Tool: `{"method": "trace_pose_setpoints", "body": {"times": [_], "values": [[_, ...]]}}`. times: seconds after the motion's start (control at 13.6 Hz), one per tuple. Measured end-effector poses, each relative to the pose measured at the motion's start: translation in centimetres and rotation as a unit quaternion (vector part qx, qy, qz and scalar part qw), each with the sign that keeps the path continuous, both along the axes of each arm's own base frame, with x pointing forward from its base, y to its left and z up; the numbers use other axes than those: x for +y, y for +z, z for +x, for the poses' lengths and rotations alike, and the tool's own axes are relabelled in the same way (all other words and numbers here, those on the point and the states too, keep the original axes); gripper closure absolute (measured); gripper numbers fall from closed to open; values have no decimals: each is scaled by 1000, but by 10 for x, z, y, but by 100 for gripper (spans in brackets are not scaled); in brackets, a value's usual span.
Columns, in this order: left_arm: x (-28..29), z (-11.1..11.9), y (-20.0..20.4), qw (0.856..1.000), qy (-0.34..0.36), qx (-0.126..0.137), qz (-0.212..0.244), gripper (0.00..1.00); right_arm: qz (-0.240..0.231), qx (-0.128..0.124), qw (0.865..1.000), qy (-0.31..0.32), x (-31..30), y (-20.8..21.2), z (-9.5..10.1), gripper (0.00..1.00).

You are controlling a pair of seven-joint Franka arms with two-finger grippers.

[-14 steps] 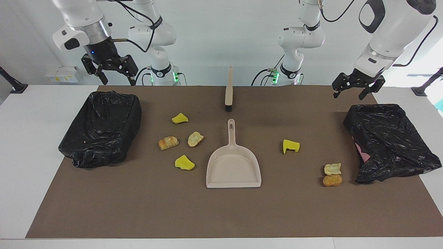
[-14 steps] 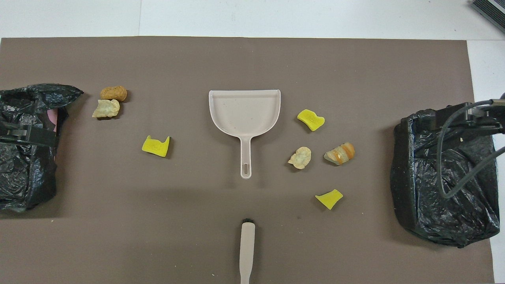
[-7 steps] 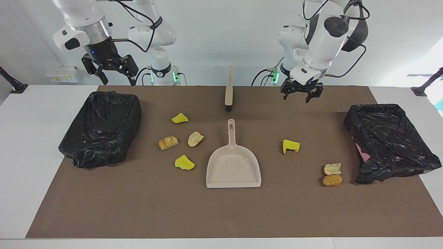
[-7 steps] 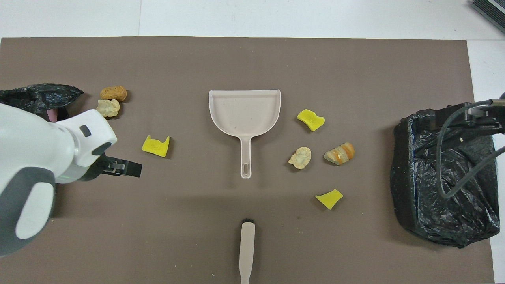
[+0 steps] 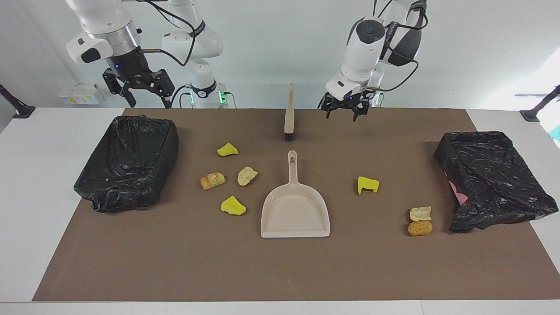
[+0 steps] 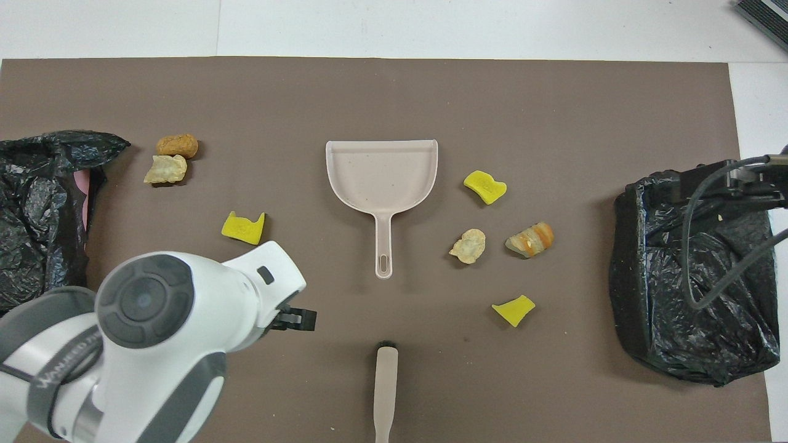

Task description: Sweep and dump trash in bin

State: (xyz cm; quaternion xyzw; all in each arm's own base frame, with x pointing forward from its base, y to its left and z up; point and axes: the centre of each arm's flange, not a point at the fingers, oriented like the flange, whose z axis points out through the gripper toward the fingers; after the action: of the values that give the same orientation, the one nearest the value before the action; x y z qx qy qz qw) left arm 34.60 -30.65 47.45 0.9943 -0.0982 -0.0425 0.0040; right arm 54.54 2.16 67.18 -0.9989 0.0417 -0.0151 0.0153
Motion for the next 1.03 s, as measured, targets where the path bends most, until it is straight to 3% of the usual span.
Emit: {"method": "trace_pose_setpoints", "body": {"times": [0.29, 0.59, 0.81, 1.03], "values": [[-55, -70, -28, 1000, 8, -11, -4, 0, 1, -18, 1000, 14, 20, -10, 11, 0], [-77, -131, -80, 1000, -3, -21, -13, 0, 6, -24, 1000, 9, 76, -47, 32, 0], [-81, -165, -112, 999, -10, -29, -24, 0, 11, -24, 1000, 1, 122, -80, 47, 0], [-82, -185, -129, 999, -18, -27, -20, 0, 14, -12, 1000, 4, 186, -122, 50, 0]]}}
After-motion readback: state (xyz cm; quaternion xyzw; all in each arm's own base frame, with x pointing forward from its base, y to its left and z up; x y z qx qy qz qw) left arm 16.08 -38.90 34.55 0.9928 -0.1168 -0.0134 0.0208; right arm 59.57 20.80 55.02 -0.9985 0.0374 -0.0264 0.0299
